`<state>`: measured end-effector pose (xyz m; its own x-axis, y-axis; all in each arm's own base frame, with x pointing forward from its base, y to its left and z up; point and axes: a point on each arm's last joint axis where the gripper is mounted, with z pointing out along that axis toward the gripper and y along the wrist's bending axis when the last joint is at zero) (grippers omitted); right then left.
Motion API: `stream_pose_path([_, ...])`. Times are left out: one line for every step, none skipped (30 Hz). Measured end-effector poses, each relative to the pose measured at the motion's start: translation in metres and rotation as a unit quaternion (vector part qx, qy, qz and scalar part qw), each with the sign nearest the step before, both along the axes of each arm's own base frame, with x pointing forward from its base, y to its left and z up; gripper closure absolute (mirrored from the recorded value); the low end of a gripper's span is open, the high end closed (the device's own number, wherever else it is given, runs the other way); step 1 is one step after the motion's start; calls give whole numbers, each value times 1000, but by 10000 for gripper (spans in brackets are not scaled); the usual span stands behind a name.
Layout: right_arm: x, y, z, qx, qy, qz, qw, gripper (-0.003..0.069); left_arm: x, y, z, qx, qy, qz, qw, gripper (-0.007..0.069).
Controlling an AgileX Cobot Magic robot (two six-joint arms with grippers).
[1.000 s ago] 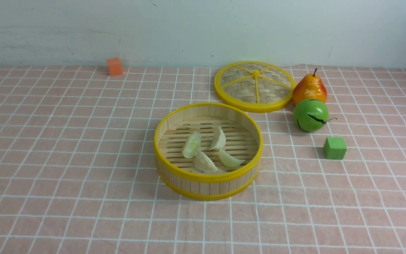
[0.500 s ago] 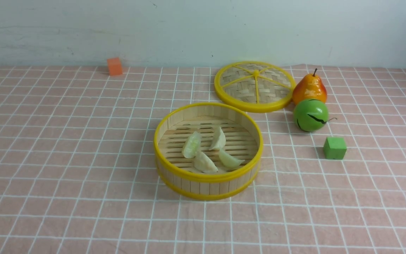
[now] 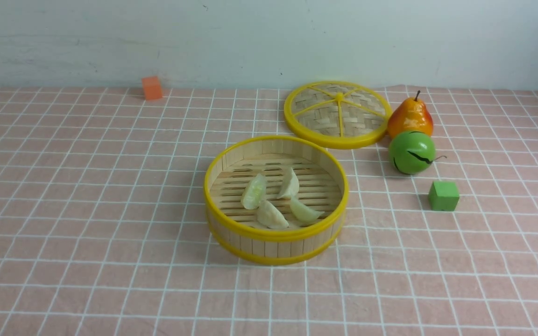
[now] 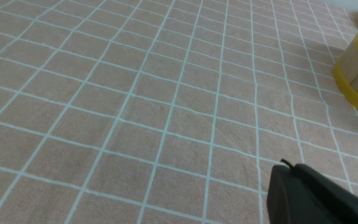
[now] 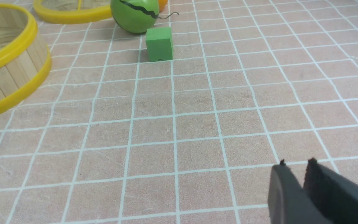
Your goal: Put the dumplings into the steamer on the table with the pink tablecloth.
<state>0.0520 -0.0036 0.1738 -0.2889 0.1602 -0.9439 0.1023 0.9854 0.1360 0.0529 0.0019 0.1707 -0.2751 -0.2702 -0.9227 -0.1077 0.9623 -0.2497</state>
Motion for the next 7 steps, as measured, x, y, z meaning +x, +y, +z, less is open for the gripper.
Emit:
stream_pose_path([0, 0, 0, 0, 0, 0, 1000, 551, 0, 0, 0, 0, 0, 0, 1000, 638])
stream_pose_path([0, 0, 0, 0, 0, 0, 1000, 550, 0, 0, 0, 0, 0, 0, 1000, 638])
stream_pose_path([0, 0, 0, 0, 0, 0, 1000, 549, 0, 0, 0, 0, 0, 0, 1000, 638])
stream_pose_path([0, 0, 0, 0, 0, 0, 1000, 547, 0, 0, 0, 0, 0, 0, 1000, 638])
stream_pose_path([0, 0, 0, 0, 0, 0, 1000, 547, 0, 0, 0, 0, 0, 0, 1000, 638])
stream_pose_path([0, 0, 0, 0, 0, 0, 1000, 546, 0, 0, 0, 0, 0, 0, 1000, 638])
stream_pose_path([0, 0, 0, 0, 0, 0, 1000, 544, 0, 0, 0, 0, 0, 0, 1000, 638])
